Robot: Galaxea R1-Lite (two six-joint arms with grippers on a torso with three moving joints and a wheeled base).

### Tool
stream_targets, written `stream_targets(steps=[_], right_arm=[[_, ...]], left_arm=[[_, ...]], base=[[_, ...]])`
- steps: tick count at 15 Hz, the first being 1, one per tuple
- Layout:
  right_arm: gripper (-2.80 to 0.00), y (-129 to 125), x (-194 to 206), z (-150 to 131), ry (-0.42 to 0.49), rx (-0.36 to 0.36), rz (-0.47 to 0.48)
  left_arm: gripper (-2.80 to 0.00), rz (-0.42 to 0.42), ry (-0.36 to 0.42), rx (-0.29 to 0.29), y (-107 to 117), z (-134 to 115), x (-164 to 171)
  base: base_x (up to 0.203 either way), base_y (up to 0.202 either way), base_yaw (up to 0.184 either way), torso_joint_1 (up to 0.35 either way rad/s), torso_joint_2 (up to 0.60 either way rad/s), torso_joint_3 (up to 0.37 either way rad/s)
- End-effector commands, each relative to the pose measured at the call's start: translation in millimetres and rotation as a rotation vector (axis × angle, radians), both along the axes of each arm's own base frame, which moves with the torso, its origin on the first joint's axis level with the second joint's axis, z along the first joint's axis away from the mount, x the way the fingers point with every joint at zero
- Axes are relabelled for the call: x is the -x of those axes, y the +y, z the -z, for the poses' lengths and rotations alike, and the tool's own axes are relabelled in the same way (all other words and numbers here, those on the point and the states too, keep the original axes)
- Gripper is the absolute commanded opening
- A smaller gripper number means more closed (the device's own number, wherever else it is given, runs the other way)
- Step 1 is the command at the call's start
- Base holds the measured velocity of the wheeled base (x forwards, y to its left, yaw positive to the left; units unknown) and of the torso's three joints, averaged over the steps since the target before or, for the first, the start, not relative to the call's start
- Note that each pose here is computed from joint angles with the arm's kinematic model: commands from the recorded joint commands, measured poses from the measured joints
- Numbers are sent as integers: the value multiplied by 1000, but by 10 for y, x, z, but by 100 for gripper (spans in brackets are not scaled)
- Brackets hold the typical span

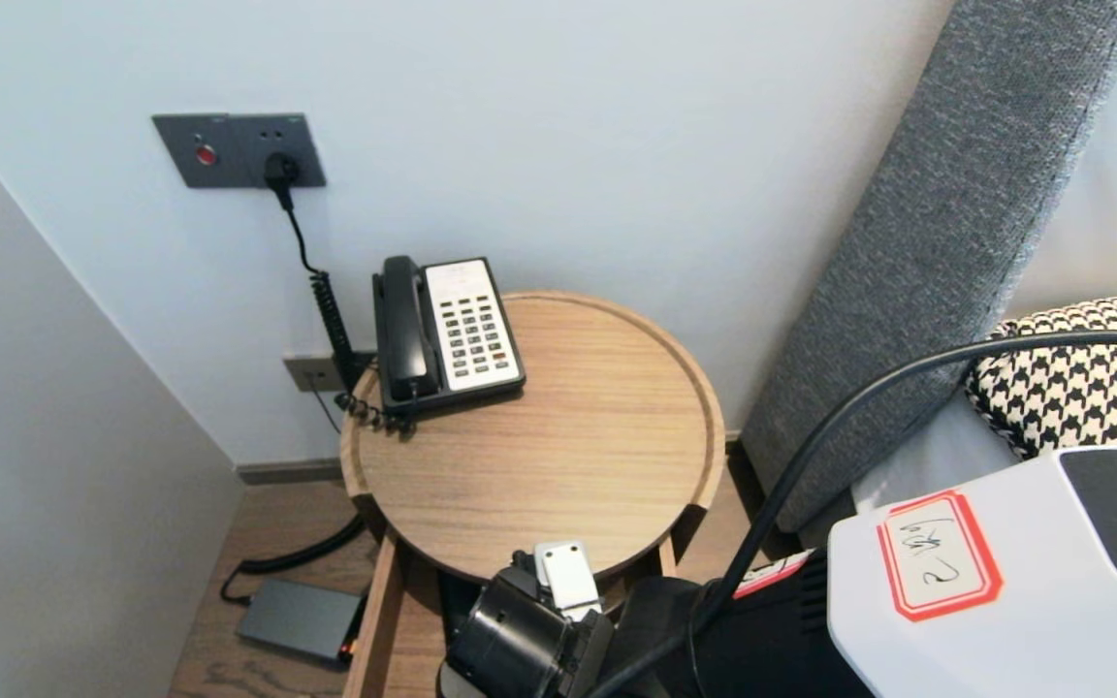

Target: Put the remote controls on the table in the drawer one by one

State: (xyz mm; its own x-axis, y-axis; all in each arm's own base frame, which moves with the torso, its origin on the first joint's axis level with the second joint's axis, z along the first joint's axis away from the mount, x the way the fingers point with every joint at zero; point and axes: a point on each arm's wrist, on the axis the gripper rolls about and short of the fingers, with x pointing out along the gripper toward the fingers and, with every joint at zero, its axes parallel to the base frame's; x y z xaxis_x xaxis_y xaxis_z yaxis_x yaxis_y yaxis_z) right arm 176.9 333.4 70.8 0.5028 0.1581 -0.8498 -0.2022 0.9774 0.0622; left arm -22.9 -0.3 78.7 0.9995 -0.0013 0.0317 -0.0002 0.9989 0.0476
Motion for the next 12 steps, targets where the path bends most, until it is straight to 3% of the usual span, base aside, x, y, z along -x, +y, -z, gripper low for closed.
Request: stream_targets(steps=[1, 12], right_arm=[[-280, 0, 14, 13, 0, 9, -4], [-280, -25, 121, -134, -94, 41, -29]], left_arm=[[-280, -1, 10, 0, 0, 34, -8], [-280, -1, 10, 0, 0, 34, -8]], base=[[0, 0, 0, 0, 0, 0], [0, 0, 0, 0, 0, 0]])
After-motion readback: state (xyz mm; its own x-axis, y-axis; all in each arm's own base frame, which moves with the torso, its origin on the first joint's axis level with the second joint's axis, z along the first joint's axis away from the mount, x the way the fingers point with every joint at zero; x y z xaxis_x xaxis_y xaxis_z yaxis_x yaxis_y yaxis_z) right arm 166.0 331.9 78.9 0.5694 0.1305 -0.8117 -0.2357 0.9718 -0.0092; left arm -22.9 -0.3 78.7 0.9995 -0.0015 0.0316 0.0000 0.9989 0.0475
